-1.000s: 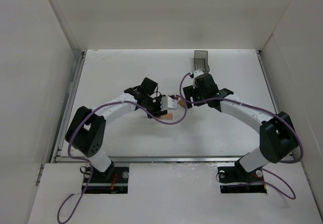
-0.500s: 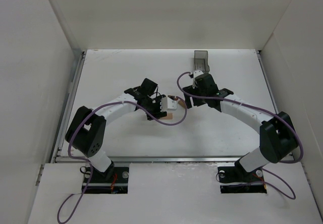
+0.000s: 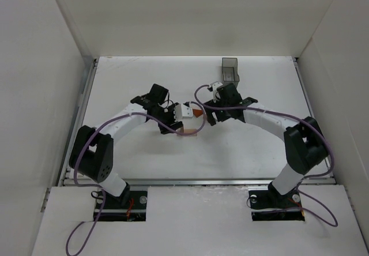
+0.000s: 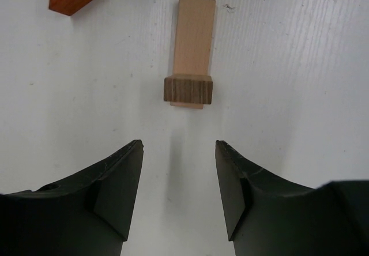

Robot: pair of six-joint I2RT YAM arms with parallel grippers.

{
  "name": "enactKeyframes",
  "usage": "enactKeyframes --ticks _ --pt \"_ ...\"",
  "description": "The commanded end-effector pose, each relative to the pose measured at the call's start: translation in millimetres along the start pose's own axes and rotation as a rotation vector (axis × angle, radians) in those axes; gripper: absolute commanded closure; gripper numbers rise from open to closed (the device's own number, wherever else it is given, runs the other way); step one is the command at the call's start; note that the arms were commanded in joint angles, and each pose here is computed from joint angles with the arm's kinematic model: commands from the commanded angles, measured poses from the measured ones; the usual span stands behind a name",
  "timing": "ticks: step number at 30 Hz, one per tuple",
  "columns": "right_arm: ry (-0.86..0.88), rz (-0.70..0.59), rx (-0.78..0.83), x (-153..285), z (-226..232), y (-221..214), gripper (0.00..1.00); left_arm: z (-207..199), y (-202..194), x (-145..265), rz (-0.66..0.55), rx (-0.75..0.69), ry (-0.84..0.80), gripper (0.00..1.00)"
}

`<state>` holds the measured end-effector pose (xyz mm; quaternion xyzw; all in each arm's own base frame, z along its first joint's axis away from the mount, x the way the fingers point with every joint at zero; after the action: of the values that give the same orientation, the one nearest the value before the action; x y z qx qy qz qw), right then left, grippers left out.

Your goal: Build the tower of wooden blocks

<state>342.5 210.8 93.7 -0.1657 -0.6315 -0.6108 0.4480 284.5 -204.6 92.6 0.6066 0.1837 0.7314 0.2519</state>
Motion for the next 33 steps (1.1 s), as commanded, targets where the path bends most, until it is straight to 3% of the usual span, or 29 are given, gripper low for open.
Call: enactKeyframes --ticks 1,13,19,24,25,28,31,33 --pt "0.008 0.022 0.037 -8.0 2.6 5.5 0.14 2.4 25.4 33.3 -0.096 -0.006 0.023 0.50" --pt "-0.059 0.102 0.048 -42.6 -8.9 -5.4 0.18 -2.3 6.5 67.5 -0.117 0.075 0.078 0.50" --pt "-0.062 0.123 0.057 -53.5 -10.1 -8.4 0.28 -6.6 5.1 69.7 -0.126 0.089 0.079 0.50" --pt "-0.064 0.133 0.067 -56.0 -11.1 -11.2 0.56 -6.4 6.5 71.9 -0.129 0.084 0.086 0.50" --pt "-0.062 0.124 0.067 -53.6 -10.5 -8.4 0.69 -5.8 5.1 72.1 -0.121 0.085 0.090 0.50" --pt "-0.056 0.094 0.075 -47.0 -9.2 -1.5 0.88 -3.3 7.2 74.0 -0.124 0.080 0.097 0.50" --pt "-0.036 0.057 0.085 -34.9 -5.8 5.9 1.00 -4.8 7.4 75.7 -0.119 0.071 0.089 0.50" --pt "-0.009 0.045 0.095 -26.3 -2.5 4.2 1.00 -4.2 8.4 77.9 -0.117 0.051 0.087 0.50"
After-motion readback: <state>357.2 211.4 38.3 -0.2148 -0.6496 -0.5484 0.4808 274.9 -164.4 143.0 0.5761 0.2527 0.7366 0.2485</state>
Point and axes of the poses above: each gripper's point midway between its finger pads, its own x axis back along the fingers, its own z axis along the line the jaws close on, y = z × x, the point moved 1 cm from there along x, back along the fingers, and after that the axes turned 10 degrees about -x, right-handed, at the moved point
